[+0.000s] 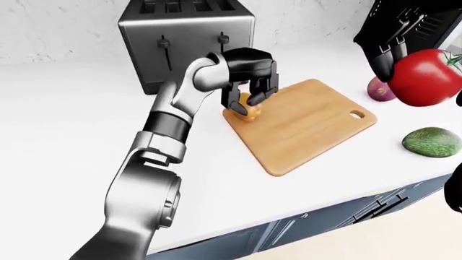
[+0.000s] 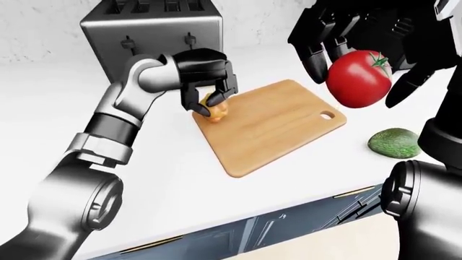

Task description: Place the avocado, onion, tomato and bell pepper on the cutting board.

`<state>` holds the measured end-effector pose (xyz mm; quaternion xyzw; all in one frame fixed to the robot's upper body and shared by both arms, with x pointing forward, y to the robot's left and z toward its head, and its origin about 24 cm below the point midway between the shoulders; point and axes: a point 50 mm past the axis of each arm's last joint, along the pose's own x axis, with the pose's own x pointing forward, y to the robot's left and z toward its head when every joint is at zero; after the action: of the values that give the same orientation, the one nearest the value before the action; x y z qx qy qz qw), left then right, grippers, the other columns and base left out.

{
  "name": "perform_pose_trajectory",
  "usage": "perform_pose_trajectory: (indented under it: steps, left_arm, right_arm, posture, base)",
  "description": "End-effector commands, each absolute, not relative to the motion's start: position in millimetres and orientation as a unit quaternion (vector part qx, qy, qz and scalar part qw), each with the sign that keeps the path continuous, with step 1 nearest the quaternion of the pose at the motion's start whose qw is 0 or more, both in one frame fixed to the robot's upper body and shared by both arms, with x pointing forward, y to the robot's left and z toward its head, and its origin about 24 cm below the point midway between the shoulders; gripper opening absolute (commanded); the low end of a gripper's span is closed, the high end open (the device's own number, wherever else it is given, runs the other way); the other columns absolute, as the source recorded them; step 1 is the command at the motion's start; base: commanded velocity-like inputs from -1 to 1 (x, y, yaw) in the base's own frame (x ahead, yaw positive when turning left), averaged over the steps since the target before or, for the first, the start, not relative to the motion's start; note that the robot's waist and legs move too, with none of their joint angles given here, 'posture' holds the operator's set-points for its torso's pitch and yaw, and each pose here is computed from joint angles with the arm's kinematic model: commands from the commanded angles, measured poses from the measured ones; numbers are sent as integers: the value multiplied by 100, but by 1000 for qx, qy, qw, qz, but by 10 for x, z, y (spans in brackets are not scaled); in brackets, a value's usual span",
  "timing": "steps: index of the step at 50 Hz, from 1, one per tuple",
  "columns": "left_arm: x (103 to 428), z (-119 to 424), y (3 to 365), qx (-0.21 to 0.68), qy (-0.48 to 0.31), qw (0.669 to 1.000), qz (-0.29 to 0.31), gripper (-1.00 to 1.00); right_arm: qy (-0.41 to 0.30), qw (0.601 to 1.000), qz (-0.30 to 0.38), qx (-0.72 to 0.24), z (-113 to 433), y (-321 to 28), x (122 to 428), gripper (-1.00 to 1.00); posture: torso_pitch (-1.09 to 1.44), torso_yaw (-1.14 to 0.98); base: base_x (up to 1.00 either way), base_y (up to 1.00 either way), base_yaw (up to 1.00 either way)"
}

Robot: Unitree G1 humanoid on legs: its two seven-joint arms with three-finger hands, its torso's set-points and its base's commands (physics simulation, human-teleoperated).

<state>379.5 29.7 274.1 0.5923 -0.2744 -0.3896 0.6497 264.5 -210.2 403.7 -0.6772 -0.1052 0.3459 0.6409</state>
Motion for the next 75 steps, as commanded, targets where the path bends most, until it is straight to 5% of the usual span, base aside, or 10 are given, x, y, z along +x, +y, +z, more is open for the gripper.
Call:
perform_pose_trajectory:
  steps: [1,2,6,7,8,11,21,33,58,75]
  left_arm:
    - [3738,3000,284,590,-319,648,-362,-94]
    - [3738,2998,283,589,-319,648,-362,-89]
    - [3740,2989,288,588,-315,650,-364,-17]
    - [3739,2981,292,589,-314,650,-364,36]
    - [3737,2982,292,589,-315,649,-364,65]
    - [3734,2979,290,588,-315,650,-364,100]
    - [3738,2969,306,591,-311,650,-363,100]
    - [3639,3595,499,580,-343,667,-316,100]
    - [3228,4045,1136,549,-368,710,-244,100]
    - [3014,4081,1359,544,-363,719,-236,100]
  right_arm:
    - [-126,640,325,-685,4158,-2123,2542,-100]
    - [-126,640,325,-685,4158,-2123,2543,-100]
    - [-126,640,324,-685,4161,-2125,2542,-100]
    - [-126,640,324,-685,4162,-2126,2540,-100]
    - [-126,640,324,-685,4164,-2127,2539,-100]
    - [-126,640,324,-686,4166,-2128,2536,-100]
    - [-127,639,322,-686,4196,-2133,2533,-100]
    - [-131,647,309,-685,4283,-2149,2608,-100]
    - [-135,721,208,-647,4184,-2082,3587,-100]
    - [-86,757,137,-633,3915,-2085,3869,-100]
  posture:
    - [0,0]
    - [0,0]
    - [0,0]
    - [0,0]
    - [0,0]
    - [0,0]
    - [0,0]
    - [0,0]
    - [0,0]
    - [0,0]
  base:
    - [0,0,0]
    - [0,0,0]
    - [0,0,0]
    - [0,0,0]
    - [0,0,0]
    - [0,0,0]
    - [0,0,0]
    - [0,0,0]
    - [0,0,0]
    - [0,0,0]
